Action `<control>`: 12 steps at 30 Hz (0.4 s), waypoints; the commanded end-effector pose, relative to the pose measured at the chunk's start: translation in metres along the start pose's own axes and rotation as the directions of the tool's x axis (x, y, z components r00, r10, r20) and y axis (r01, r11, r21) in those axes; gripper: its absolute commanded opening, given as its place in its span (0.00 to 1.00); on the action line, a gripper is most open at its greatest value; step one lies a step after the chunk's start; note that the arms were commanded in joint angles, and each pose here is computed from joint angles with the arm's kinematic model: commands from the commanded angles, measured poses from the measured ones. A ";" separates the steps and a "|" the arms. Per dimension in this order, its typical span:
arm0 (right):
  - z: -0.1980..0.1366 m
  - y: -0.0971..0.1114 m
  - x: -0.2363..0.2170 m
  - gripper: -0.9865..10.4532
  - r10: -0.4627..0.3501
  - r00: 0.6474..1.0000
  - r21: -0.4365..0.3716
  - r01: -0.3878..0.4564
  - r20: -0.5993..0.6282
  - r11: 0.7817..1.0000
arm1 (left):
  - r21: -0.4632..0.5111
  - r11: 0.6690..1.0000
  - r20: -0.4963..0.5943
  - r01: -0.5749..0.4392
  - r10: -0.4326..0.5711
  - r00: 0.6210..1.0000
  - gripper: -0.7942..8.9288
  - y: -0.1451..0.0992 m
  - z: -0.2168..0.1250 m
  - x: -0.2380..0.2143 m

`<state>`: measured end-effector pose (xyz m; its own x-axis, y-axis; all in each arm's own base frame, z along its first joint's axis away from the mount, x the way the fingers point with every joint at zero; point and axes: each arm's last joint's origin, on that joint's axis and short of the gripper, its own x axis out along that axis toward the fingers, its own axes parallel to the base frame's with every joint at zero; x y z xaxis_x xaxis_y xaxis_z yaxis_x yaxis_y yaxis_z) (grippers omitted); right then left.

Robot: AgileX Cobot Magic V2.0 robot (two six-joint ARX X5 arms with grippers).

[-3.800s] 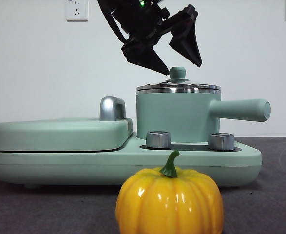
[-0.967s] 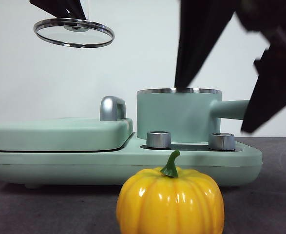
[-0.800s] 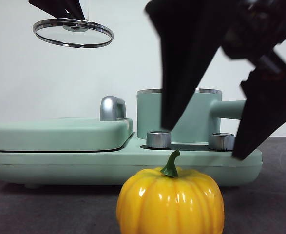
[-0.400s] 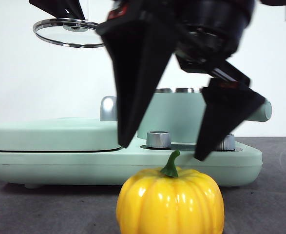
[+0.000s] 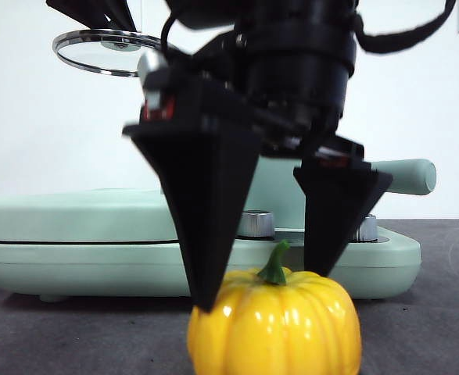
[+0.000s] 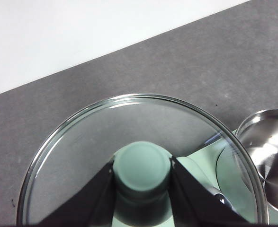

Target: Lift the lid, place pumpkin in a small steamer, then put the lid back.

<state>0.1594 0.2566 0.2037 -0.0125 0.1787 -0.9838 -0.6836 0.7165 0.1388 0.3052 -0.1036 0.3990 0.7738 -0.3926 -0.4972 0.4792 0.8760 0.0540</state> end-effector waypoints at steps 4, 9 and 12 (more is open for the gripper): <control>0.005 0.007 0.016 0.62 0.030 0.997 -0.029 -0.032 -0.065 0.999 | 0.017 1.000 0.066 -0.002 0.001 0.998 0.10 -0.001 0.013 -0.010; 0.006 0.007 0.027 0.62 0.037 0.994 -0.025 -0.040 -0.099 0.999 | 0.017 1.000 0.066 -0.002 0.001 0.998 0.10 -0.001 0.013 -0.010; 0.006 0.007 0.031 0.57 0.023 0.993 -0.021 -0.025 -0.118 0.999 | 0.017 1.000 0.066 -0.002 0.001 0.998 0.10 -0.001 0.013 -0.010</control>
<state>0.1596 0.2648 0.1786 -0.1096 0.1261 -0.9859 -0.6803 0.7137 0.1669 0.3052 -0.1036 0.3990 0.7736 -0.3929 -0.4971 0.4795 0.8759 0.0538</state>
